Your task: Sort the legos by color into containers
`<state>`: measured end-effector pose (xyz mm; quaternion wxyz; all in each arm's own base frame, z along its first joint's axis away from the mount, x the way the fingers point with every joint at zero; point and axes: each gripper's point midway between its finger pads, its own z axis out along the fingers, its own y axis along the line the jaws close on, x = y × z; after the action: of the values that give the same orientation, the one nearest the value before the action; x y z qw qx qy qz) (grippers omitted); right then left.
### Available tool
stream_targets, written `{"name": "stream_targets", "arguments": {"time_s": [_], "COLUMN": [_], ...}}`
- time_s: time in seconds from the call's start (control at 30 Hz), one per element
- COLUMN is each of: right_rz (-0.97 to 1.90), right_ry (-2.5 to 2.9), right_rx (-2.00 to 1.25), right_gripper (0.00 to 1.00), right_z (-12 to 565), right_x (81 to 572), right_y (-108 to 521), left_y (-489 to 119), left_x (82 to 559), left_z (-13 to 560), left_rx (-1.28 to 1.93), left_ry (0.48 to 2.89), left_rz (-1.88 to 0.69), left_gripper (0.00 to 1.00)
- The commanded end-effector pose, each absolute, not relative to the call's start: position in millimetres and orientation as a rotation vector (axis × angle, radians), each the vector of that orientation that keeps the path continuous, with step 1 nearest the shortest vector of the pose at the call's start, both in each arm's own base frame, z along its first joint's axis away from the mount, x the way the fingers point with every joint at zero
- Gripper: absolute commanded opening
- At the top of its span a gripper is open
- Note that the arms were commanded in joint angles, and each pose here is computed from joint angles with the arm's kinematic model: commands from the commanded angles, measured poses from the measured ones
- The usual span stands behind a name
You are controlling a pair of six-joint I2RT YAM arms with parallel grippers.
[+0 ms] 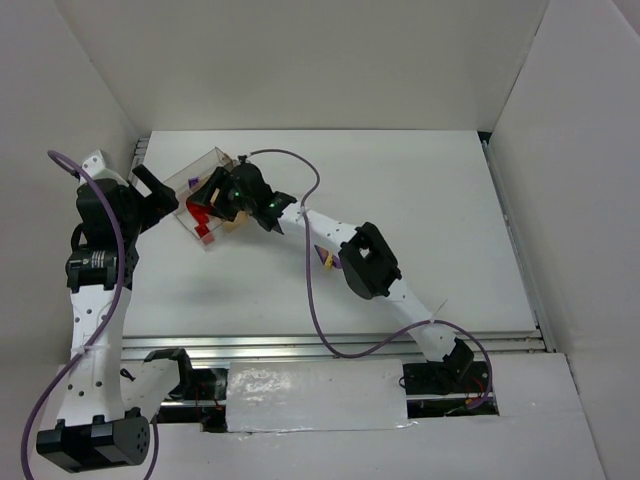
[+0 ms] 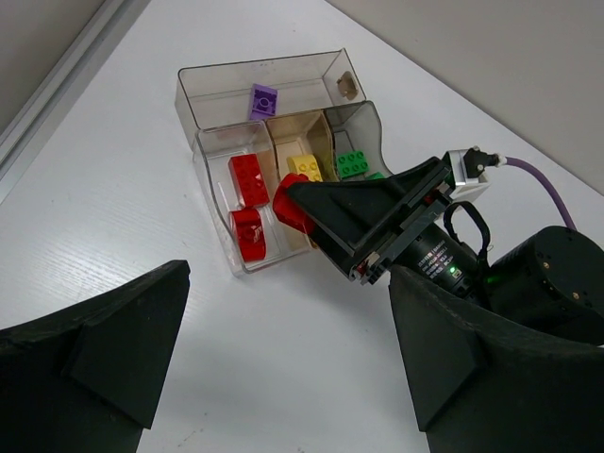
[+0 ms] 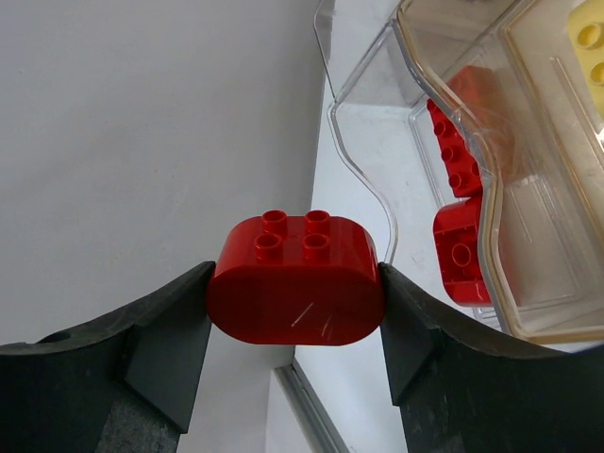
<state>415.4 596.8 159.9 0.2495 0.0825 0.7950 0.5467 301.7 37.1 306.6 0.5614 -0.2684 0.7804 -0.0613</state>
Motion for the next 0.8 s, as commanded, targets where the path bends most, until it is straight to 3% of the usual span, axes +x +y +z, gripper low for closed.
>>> {"name": "stream_targets", "arguments": {"time_s": [0.0, 0.23, 0.33, 0.47, 0.53, 0.7, 0.77], "right_rz": [1.525, 1.506, 1.494, 1.487, 1.492, 1.503, 1.515], "right_ry": [2.146, 2.186, 2.198, 2.196, 2.186, 2.122, 2.091], "right_rx": [0.207, 0.205, 0.206, 0.205, 0.190, 0.156, 0.146], "right_gripper": [0.33, 0.45, 0.56, 0.61, 0.76, 0.82, 1.00], "right_z": [173, 166, 164, 165, 170, 206, 222], "right_x": [406, 393, 392, 393, 393, 394, 395], "right_y": [603, 606, 604, 603, 603, 598, 595], "left_y": [37, 37, 37, 36, 35, 33, 32], "left_x": [305, 302, 301, 301, 302, 302, 303], "left_z": [314, 315, 316, 317, 316, 316, 315], "left_rx": [-0.592, -0.589, -0.584, -0.574, -0.568, -0.558, -0.555], "left_ry": [1.814, 1.805, 1.804, 1.801, 1.804, 1.805, 1.811], "left_rz": [-0.138, -0.134, -0.134, -0.141, -0.143, -0.154, -0.157], "left_gripper": [1.00, 1.00, 1.00, 1.00, 0.99, 1.00, 1.00]}}
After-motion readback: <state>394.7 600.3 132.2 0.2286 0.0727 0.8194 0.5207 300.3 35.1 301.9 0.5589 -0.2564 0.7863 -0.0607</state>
